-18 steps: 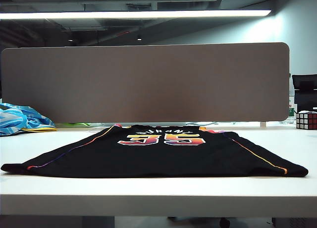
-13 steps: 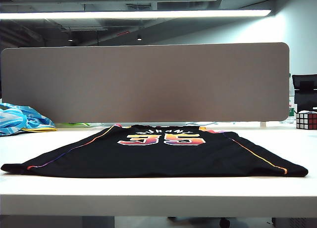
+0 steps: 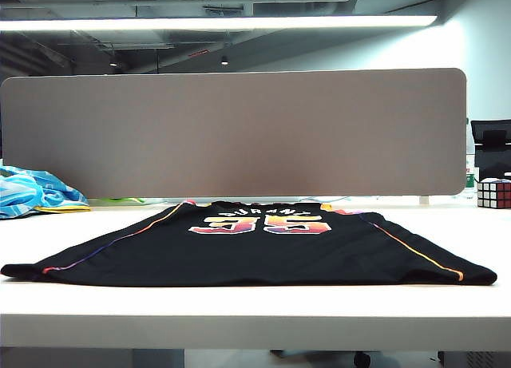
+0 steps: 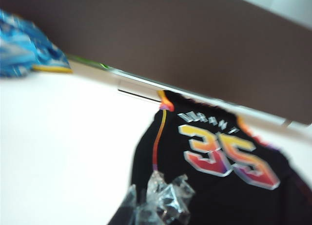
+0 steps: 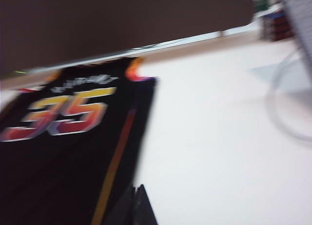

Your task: Fold the bottom side of the basketball jersey horizontally towards the center, about one-third of the way, and then fold the bottom of the basketball jersey up towards the top, creating a neat rectangle.

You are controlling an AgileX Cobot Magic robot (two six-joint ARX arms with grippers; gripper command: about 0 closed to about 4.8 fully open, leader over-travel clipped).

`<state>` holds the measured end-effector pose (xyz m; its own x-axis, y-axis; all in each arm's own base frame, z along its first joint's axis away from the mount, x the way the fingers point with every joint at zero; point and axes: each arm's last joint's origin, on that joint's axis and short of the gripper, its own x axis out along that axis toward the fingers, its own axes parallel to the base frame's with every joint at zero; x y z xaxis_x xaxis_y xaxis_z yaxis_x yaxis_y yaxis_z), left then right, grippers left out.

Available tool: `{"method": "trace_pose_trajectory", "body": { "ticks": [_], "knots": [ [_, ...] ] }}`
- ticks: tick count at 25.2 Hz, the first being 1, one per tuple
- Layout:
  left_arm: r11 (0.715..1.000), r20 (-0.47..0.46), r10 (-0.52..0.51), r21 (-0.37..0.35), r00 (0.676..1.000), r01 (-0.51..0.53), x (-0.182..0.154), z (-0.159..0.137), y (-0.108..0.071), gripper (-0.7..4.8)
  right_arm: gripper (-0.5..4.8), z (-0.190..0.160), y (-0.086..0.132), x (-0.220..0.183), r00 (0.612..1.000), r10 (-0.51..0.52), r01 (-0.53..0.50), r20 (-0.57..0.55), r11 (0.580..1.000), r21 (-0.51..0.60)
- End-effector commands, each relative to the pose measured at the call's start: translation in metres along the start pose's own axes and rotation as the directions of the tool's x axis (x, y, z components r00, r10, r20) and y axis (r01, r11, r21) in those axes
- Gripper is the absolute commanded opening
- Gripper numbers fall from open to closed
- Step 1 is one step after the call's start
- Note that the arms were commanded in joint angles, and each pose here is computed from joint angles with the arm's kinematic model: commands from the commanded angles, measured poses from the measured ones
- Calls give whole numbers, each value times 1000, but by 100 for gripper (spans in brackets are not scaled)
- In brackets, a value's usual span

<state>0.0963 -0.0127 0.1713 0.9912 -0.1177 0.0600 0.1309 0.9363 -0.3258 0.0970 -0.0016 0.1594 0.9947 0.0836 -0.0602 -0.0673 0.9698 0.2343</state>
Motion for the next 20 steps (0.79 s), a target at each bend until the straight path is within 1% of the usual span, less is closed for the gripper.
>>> {"method": "trace_pose_trajectory", "body": {
  "ticks": [1, 4, 7, 9, 10, 13, 14, 17, 18, 19, 20],
  "knots": [
    [992, -63, 2, -127, 998, -10, -3, 9, -4, -5, -9, 0, 4, 0, 991, 134, -131, -22, 986, 100],
    [995, -150, 30, -92, 988, -44, -3, 18, -7, -5, -9, 6, 6, -2, 992, 123, -119, -34, 987, 111],
    [994, -204, 48, -87, 978, -67, 8, 29, -11, -6, -9, 17, 9, -4, 992, 125, -121, -28, 987, 109],
    [994, -257, 40, -89, 966, -65, 17, 33, -13, -6, -9, 23, 10, -4, 992, 122, -116, -44, 987, 114],
    [994, -290, 34, -90, 956, -63, 23, 33, -14, -6, -9, 26, 11, -3, 991, 118, -110, -60, 987, 118],
    [993, -417, -10, -109, 909, -39, 44, 30, -16, -6, -9, 32, 11, 2, 986, 101, -82, -136, 987, 136],
    [993, -444, -22, -116, 896, -33, 51, 29, -16, -6, -9, 33, 11, 4, 981, 94, -71, -167, 987, 142],
    [991, -515, -49, -135, 856, -24, 76, 22, -15, -6, -9, 39, 11, 16, 954, 81, -35, -287, 986, 161],
    [990, -535, -46, -135, 844, -32, 84, 20, -15, -6, -9, 41, 12, 22, 939, 97, -45, -330, 986, 160],
    [991, -560, -38, -128, 828, -40, 94, 18, -15, -6, -9, 43, 11, 31, 913, 107, -39, -394, 984, 175],
    [991, -570, -35, -124, 821, -44, 98, 17, -14, -6, -9, 43, 11, 36, 896, 118, -40, -428, 982, 187]
  ]
}}
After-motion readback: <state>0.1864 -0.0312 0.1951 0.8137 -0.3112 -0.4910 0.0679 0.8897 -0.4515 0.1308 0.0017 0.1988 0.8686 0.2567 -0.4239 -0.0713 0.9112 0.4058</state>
